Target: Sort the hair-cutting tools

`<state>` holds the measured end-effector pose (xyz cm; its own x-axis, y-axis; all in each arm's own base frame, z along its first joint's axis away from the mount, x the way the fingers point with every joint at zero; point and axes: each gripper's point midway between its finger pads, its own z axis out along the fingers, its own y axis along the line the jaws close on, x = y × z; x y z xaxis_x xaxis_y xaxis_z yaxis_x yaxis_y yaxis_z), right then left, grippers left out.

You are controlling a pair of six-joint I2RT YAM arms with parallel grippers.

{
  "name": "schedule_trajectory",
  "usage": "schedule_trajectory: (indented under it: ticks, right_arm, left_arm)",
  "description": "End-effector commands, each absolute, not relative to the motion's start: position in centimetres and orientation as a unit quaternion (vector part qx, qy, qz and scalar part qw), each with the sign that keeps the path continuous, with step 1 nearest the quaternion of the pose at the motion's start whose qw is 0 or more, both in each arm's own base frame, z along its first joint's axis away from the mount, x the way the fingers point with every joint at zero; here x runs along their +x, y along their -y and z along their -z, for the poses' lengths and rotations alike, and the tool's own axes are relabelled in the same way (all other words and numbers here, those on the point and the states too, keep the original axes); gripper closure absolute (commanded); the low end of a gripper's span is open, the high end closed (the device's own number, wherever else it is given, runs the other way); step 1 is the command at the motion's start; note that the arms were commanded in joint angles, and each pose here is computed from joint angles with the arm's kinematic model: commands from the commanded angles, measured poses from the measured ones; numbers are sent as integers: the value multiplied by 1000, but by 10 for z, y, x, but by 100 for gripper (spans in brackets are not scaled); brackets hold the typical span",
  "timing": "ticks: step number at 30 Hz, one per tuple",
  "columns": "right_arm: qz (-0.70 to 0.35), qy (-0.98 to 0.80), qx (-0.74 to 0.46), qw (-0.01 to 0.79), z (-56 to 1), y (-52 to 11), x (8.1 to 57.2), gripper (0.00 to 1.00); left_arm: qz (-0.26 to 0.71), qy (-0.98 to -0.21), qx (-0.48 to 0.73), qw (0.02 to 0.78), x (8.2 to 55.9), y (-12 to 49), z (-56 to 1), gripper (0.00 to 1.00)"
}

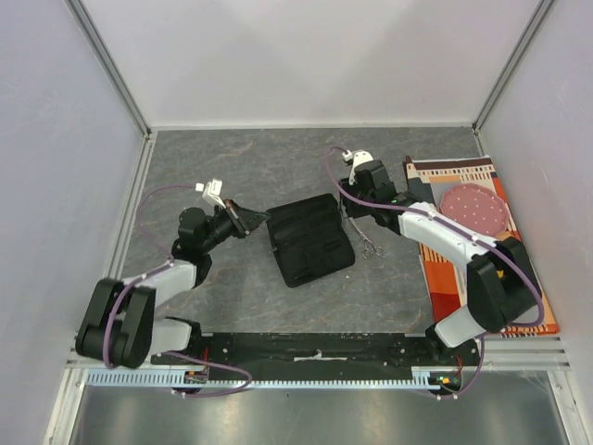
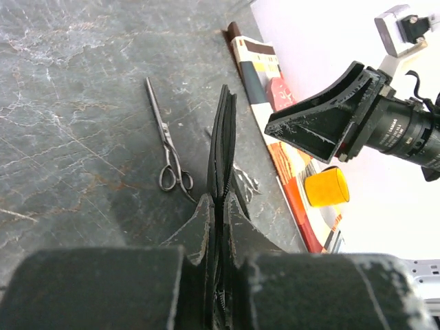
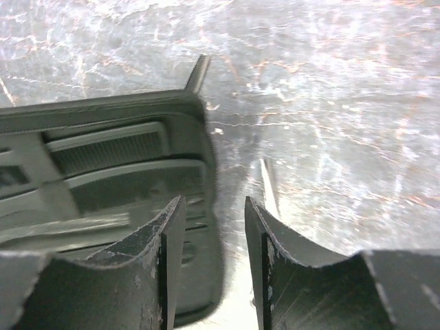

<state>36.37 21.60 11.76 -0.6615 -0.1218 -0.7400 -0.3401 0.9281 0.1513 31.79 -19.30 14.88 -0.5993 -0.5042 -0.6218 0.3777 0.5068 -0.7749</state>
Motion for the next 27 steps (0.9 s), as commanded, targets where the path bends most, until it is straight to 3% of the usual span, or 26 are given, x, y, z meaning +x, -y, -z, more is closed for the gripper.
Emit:
schedule_trajectory:
  ticks: [1, 6, 13, 27]
  right_arm:
    - [-56, -909, -109, 399, -129, -176, 357, 52]
    - [-11, -926, -115, 361, -101, -156, 342, 52]
    - [3, -935, -123, 331, -70, -148, 342, 51]
    - [-25, -951, -130, 279, -22, -152, 329, 50]
  left_arm:
    - [483, -736, -44, 472, 295, 183, -180, 98]
    - [455, -751, -54, 476, 270, 168, -178, 98]
    - [448, -783, -59, 427, 243, 167, -138, 98]
    - [426, -823, -70, 369, 256, 171, -96, 98]
